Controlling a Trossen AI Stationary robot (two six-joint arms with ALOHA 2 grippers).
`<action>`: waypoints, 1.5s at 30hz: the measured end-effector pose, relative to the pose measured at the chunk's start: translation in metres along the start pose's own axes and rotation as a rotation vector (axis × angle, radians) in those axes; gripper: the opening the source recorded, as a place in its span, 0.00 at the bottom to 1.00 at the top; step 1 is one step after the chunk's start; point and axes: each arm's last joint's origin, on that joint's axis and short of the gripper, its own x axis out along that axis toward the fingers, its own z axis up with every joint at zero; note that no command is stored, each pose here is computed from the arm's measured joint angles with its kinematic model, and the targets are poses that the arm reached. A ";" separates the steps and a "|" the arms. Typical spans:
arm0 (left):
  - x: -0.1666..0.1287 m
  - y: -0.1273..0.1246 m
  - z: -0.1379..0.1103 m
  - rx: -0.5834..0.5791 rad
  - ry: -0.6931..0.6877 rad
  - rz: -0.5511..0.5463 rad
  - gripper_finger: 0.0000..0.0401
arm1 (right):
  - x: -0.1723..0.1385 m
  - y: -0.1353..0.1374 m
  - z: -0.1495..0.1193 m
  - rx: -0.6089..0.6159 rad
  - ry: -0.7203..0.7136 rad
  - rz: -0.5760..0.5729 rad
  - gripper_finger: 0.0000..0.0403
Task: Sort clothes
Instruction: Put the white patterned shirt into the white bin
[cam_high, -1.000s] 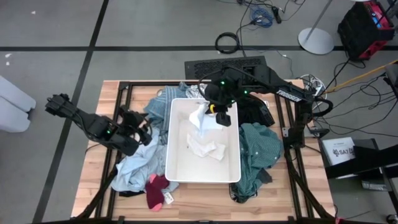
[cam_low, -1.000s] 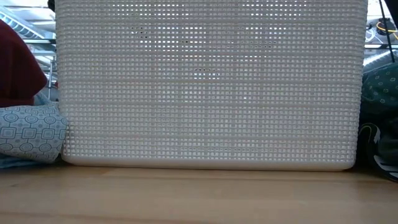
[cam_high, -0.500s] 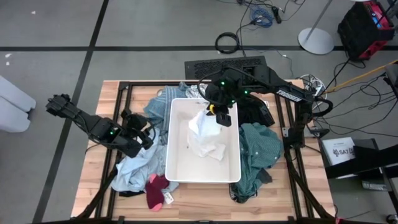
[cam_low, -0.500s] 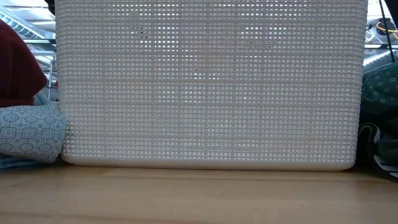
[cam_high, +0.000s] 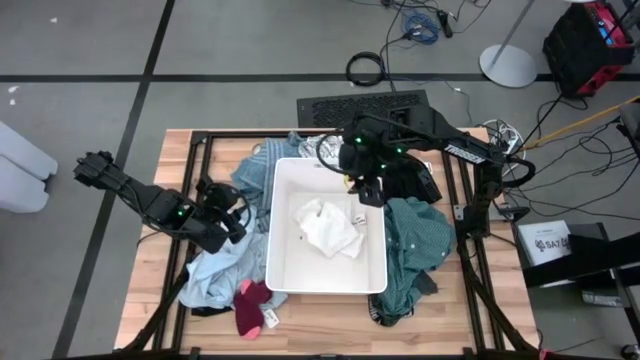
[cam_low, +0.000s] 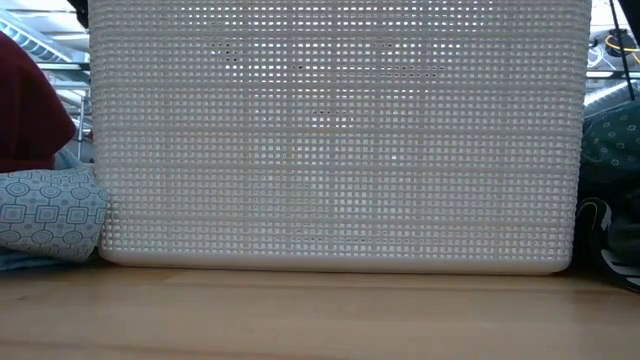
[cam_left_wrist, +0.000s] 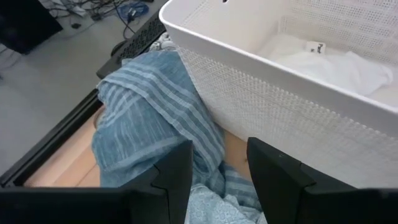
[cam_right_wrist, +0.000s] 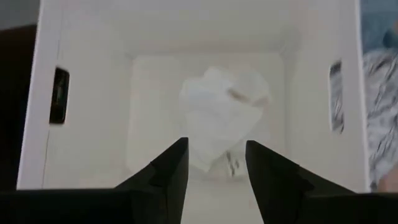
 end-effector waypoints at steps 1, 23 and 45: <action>0.000 -0.001 0.000 -0.006 -0.003 -0.005 0.40 | -0.001 0.002 0.000 0.003 -0.007 0.000 0.36; 0.010 0.006 0.007 -0.015 0.040 0.017 0.40 | -0.005 -0.002 -0.076 0.028 -0.224 -0.304 0.36; 0.025 0.017 0.021 -0.017 0.052 0.055 0.40 | 0.055 -0.246 -0.109 0.766 -0.493 -0.211 0.36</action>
